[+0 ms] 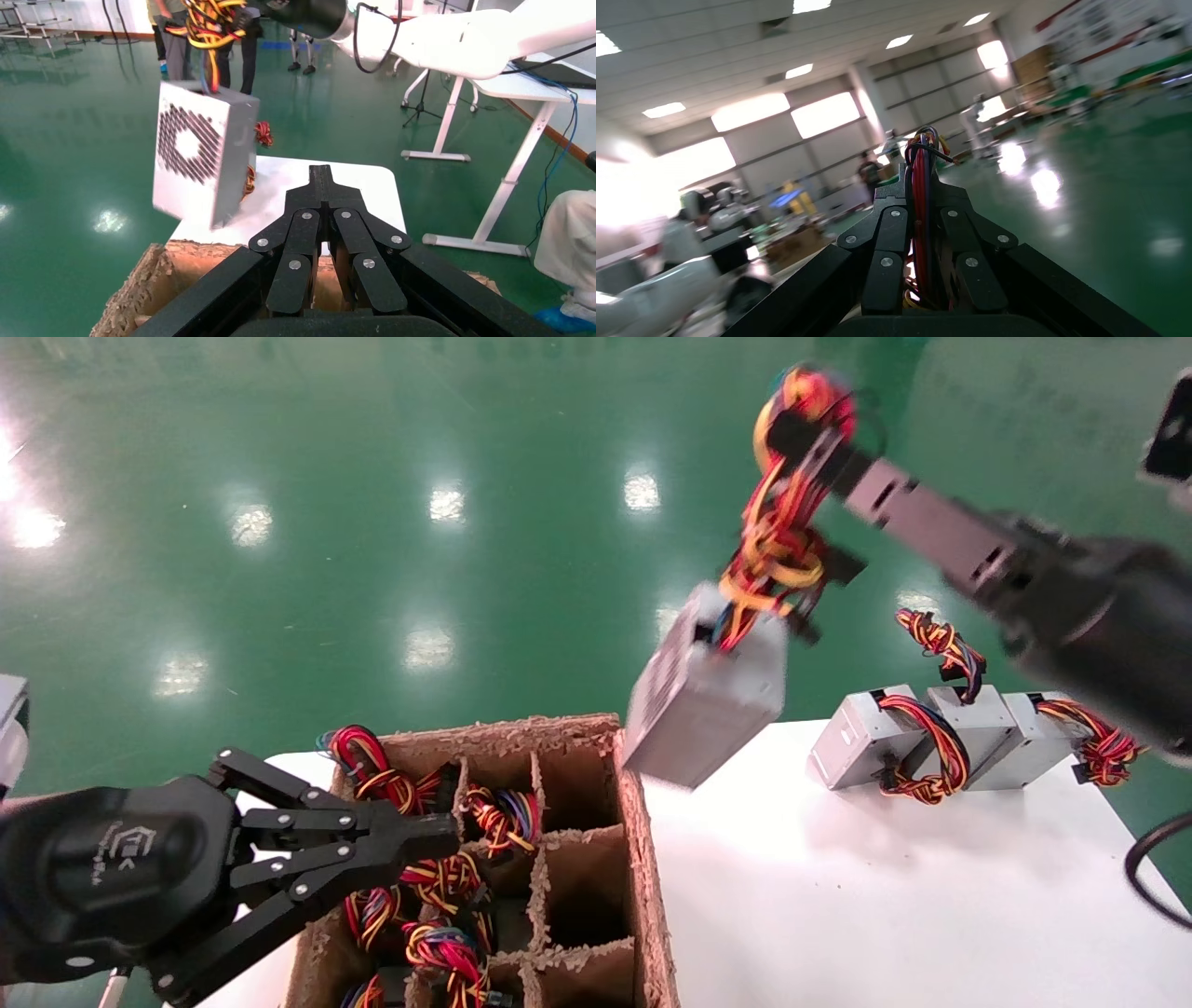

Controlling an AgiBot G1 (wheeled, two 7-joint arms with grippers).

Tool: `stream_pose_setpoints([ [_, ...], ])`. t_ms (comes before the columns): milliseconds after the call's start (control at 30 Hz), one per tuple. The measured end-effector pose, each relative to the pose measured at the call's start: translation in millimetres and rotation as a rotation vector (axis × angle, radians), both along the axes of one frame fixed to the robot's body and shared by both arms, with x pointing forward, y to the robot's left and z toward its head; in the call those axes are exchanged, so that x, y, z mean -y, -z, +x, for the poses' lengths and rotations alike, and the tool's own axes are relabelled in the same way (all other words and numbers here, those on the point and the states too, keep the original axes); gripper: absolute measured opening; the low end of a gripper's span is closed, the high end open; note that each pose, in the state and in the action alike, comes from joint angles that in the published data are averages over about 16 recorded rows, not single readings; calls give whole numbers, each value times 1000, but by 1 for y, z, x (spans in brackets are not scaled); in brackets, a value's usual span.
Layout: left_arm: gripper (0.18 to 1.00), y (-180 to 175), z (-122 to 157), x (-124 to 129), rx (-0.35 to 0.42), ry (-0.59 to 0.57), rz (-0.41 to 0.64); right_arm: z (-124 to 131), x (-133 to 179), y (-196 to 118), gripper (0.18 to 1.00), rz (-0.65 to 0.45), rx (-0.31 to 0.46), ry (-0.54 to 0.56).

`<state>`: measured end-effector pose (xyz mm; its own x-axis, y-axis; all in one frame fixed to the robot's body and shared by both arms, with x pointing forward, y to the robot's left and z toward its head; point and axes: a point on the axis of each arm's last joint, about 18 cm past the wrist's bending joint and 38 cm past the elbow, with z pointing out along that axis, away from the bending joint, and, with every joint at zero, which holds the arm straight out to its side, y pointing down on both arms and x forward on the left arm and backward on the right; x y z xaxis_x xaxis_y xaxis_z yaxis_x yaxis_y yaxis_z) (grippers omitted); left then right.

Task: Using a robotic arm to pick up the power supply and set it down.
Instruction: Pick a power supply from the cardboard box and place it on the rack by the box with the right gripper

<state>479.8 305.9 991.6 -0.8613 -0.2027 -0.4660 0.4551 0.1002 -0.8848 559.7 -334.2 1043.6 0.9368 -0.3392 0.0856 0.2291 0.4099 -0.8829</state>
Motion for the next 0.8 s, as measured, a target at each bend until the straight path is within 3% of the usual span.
stream_pose_setpoints([
  [400, 191, 0, 0, 0, 0, 0, 0, 48, 39, 17, 208, 60, -155, 242],
  [800, 191, 0, 0, 0, 0, 0, 0, 99, 43, 53, 208, 117, -332, 398],
])
